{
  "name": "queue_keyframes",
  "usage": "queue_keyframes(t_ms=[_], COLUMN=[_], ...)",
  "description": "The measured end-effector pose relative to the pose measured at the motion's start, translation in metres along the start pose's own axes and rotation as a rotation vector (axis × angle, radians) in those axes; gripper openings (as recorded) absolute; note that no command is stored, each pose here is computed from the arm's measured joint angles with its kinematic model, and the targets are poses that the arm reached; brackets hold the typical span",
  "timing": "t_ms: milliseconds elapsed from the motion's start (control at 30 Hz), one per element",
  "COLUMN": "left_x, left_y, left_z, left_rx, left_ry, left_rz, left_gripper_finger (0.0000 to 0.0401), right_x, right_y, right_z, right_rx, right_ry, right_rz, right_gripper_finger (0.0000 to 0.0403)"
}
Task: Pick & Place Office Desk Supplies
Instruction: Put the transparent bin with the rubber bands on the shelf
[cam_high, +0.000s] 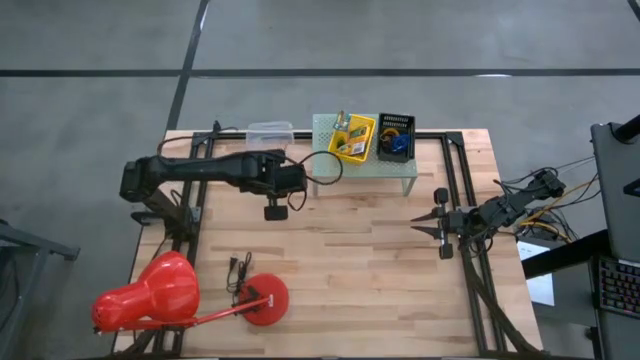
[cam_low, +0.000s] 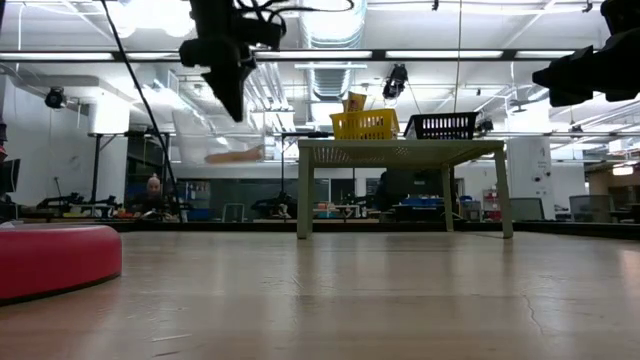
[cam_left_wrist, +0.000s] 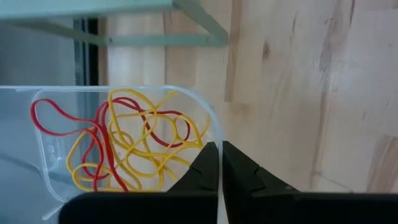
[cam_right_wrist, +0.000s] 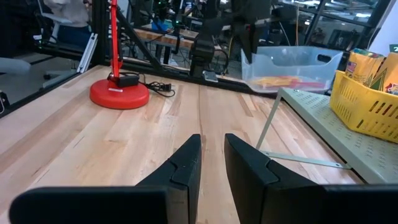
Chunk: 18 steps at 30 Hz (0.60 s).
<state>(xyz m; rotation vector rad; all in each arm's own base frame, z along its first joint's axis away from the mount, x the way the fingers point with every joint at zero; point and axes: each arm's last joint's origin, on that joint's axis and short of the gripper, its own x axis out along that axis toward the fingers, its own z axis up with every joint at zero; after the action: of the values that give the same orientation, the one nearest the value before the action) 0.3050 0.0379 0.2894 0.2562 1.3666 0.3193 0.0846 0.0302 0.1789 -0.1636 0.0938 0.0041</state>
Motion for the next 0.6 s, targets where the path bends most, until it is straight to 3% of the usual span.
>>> queue_keyframes(t_ms=[400,600], left_x=[-0.044,-0.056], left_y=[0.028,0.052], left_z=[0.013,0.015], left_rx=[0.205,0.196], left_ry=[-0.119,-0.173], left_rz=[-0.01,-0.005], left_gripper_finger=[0.0002,0.0002], right_x=[0.0,0.0], right_y=[0.0,0.0], right_z=[0.0,0.0], right_rx=[0.0,0.0], right_ry=[0.0,0.0], right_rz=[0.0,0.0], right_gripper_finger=[0.0068,0.0068])
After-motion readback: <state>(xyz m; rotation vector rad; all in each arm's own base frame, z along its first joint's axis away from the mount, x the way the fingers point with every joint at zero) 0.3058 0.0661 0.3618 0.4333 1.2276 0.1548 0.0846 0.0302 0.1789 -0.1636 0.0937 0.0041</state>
